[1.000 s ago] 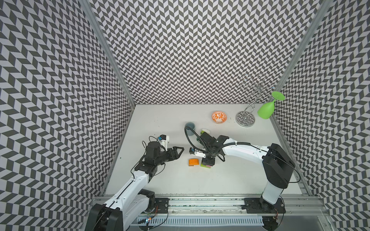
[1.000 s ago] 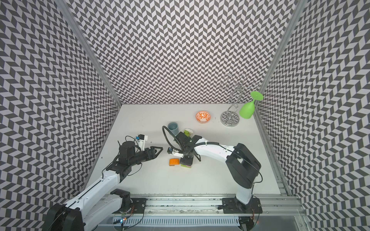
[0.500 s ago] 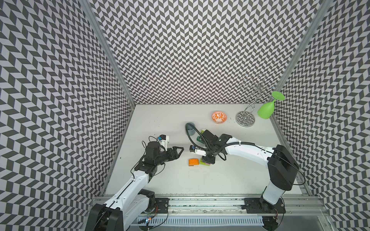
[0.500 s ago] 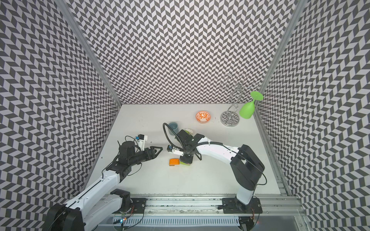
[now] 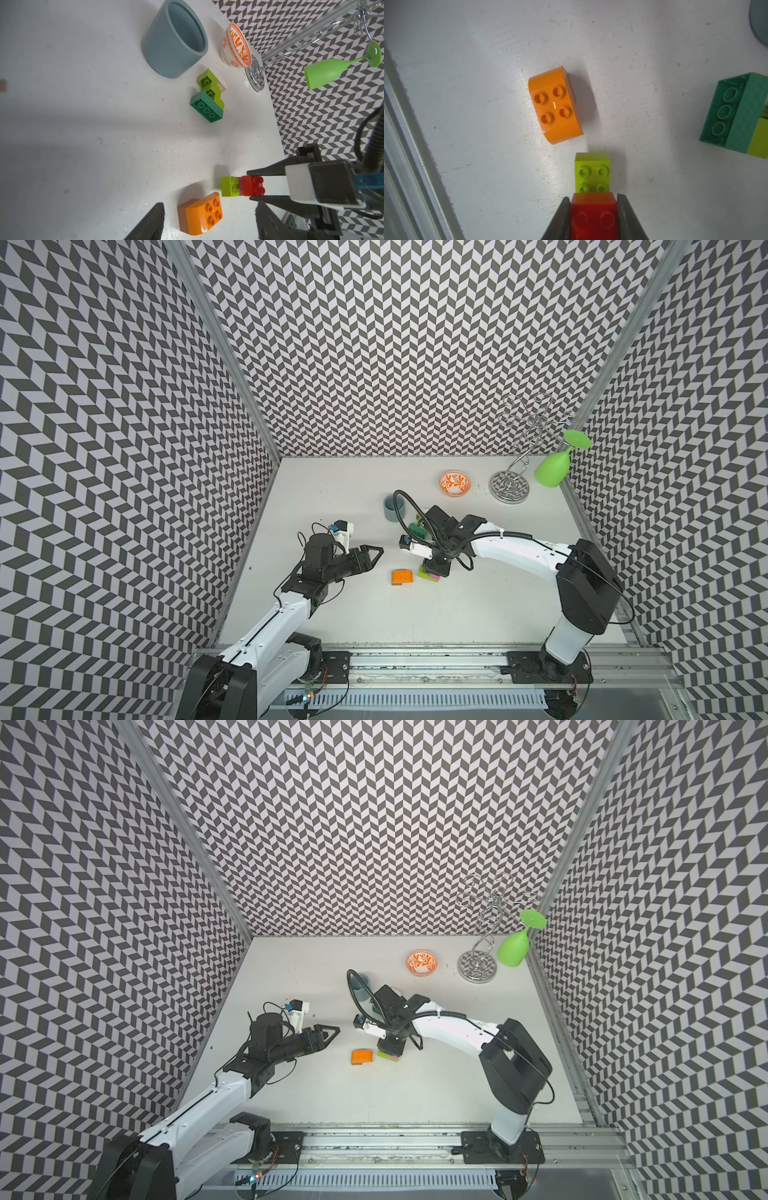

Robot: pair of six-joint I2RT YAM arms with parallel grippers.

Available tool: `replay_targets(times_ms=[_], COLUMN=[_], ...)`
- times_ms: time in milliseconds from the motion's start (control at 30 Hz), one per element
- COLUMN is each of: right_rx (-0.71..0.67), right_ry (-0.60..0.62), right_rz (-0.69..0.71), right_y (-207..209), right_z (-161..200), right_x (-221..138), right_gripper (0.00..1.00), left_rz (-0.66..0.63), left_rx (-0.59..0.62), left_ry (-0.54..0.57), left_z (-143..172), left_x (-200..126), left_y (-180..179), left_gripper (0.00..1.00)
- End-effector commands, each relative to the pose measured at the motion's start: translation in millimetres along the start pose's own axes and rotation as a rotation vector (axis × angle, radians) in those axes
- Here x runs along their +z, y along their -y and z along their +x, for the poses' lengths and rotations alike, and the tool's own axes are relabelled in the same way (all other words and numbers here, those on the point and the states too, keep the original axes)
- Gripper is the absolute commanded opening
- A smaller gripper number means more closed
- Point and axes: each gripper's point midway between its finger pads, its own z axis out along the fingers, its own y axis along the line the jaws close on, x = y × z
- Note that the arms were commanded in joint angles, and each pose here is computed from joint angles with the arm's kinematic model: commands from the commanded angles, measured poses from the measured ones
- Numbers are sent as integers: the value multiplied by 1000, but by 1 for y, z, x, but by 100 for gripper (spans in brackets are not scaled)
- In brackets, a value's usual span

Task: Assemble the letter s with lego
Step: Pick up the lego brick from the center of the board, then place the lego brick at the center of the board.

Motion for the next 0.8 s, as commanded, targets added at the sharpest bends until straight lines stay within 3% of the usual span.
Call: replay_targets(times_ms=[0,200,400,767], right_rx=[-10,-14,-9,49], right_ry=[40,45,76,239], right_rz=[20,29,51,23], right_y=[0,-2,0,4], right_z=[-4,1,3,-5], right_x=[-4,-10,-27,-48], right_gripper=[5,4,2,1], left_rz=[47,33,17,-1], left_rx=[31,80,133,128], left_ry=[-34,-156,-202,-233], left_z=[14,47,53,61], left_x=[14,49,73,83], left_y=[18,34,45,38], left_gripper=[71,71,72,72])
